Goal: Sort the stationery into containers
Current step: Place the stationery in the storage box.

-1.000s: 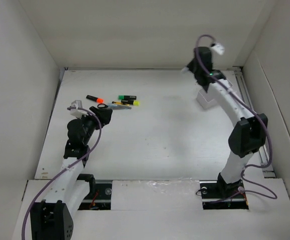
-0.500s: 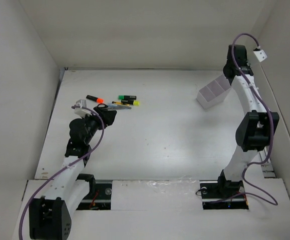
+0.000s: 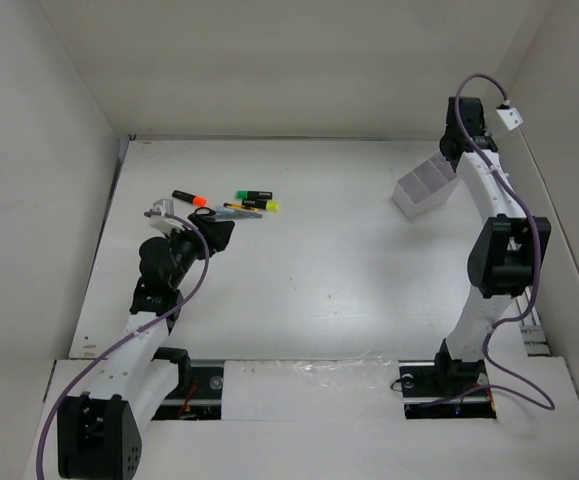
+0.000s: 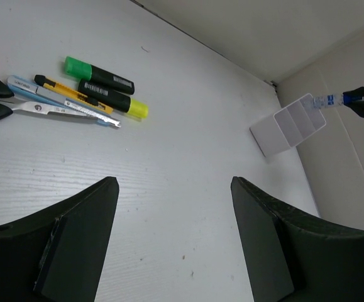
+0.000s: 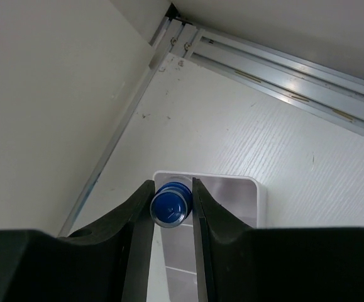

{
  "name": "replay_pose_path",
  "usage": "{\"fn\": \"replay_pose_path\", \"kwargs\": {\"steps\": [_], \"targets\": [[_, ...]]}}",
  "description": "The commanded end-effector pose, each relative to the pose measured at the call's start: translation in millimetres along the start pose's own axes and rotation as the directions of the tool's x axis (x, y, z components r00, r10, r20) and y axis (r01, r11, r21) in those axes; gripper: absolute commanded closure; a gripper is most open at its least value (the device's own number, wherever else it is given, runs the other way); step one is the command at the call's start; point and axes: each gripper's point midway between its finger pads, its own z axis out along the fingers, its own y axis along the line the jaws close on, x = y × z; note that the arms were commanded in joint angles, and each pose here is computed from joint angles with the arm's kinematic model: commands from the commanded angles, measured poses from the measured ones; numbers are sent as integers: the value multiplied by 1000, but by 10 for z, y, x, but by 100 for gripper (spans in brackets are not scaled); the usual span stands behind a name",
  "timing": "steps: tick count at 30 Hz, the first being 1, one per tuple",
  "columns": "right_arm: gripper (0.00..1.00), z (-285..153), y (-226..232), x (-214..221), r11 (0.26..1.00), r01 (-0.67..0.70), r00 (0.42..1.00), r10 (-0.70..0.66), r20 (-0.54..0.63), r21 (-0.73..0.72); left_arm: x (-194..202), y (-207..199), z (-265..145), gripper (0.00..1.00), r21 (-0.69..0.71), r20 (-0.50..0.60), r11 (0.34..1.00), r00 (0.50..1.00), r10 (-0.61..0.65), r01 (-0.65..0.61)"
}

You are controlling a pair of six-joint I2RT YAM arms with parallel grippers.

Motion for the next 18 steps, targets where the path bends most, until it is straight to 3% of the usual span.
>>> {"fn": "replay_pose_path", "kwargs": {"steps": [1, 5, 7, 8, 9, 12, 18], "targets": [[98, -60, 83, -38, 1000, -18, 999, 18, 39, -7, -212, -217, 13, 30, 71, 59, 997, 998, 38, -42], [94, -54, 90, 14, 1000, -9, 999, 9, 41, -1, -212, -217, 13, 30, 71, 59, 997, 998, 38, -42], [84, -82, 107, 56, 1000, -8, 999, 8, 32, -3, -212, -217, 13, 30, 71, 59, 997, 998, 38, -42], [76, -109, 137, 85, 1000, -4, 1000, 4, 29, -10, -223, -205, 16, 30, 64, 64, 997, 997, 37, -42], [62, -109, 137, 85, 1000, -4, 1000, 4, 28, -11, -223, -205, 16, 30, 64, 64, 997, 997, 37, -42], [42, -205, 195, 30, 999, -13, 999, 14, 34, -32, -236, -191, 19, 30, 56, 71, 998, 997, 37, -41], [26, -657, 490, 81, 987, -12, 1000, 11, -10, -162, -293, 41, 30, 33, -79, 100, 997, 995, 15, -7]]}}
